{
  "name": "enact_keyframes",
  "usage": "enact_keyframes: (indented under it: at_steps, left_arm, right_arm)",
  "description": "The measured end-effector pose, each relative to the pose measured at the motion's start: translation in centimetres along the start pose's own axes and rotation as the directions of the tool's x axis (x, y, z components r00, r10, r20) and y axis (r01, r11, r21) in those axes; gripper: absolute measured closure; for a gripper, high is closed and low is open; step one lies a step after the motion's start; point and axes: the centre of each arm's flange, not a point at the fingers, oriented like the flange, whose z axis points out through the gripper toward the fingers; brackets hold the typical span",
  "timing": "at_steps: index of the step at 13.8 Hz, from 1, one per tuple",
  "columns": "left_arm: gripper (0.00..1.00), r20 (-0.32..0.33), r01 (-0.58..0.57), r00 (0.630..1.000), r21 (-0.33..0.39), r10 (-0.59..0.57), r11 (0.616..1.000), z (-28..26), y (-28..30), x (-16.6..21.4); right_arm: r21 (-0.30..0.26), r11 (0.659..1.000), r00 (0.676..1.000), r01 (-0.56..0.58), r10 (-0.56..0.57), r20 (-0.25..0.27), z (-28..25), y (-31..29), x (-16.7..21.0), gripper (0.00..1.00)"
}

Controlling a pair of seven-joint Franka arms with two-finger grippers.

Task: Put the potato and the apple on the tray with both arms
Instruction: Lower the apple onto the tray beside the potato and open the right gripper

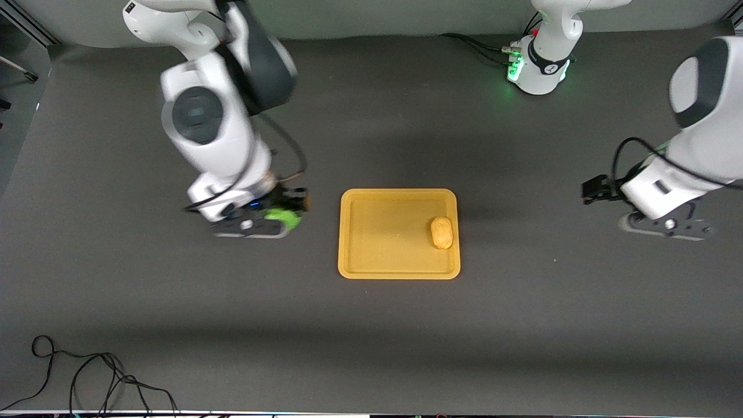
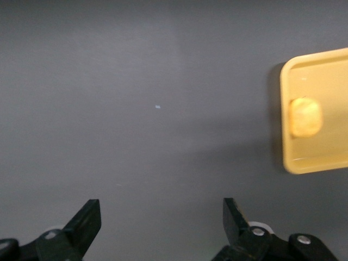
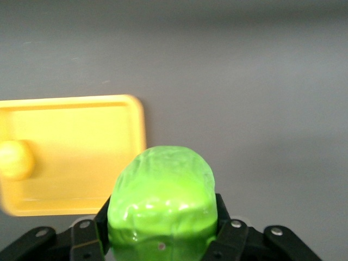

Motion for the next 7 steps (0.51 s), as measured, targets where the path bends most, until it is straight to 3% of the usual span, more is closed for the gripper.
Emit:
enact_keyframes:
  at_steps: [2,5,7]
  left_arm:
    - [0.0,-0.037,-0.02,0.999,0.014,0.02,1.0,-0.4,-3.3,-2.1]
    - [0.0,-0.158,-0.018,0.987,0.053,0.026,0.998,-0.2,-3.5,-3.8]
    - [0.0,-0.158,-0.024,0.987,0.059,0.033,0.998,0.0,-2.9,-4.7]
  right_arm:
    - [0.0,1.0,1.0,-0.025,0.025,-0.012,1.6,-7.7,-4.2,0.3]
    - [0.011,0.999,0.999,-0.031,0.031,-0.007,4.6,-16.4,-10.3,0.3]
    - [0.012,1.0,1.0,-0.028,0.028,-0.011,7.5,-18.3,-10.8,0.3]
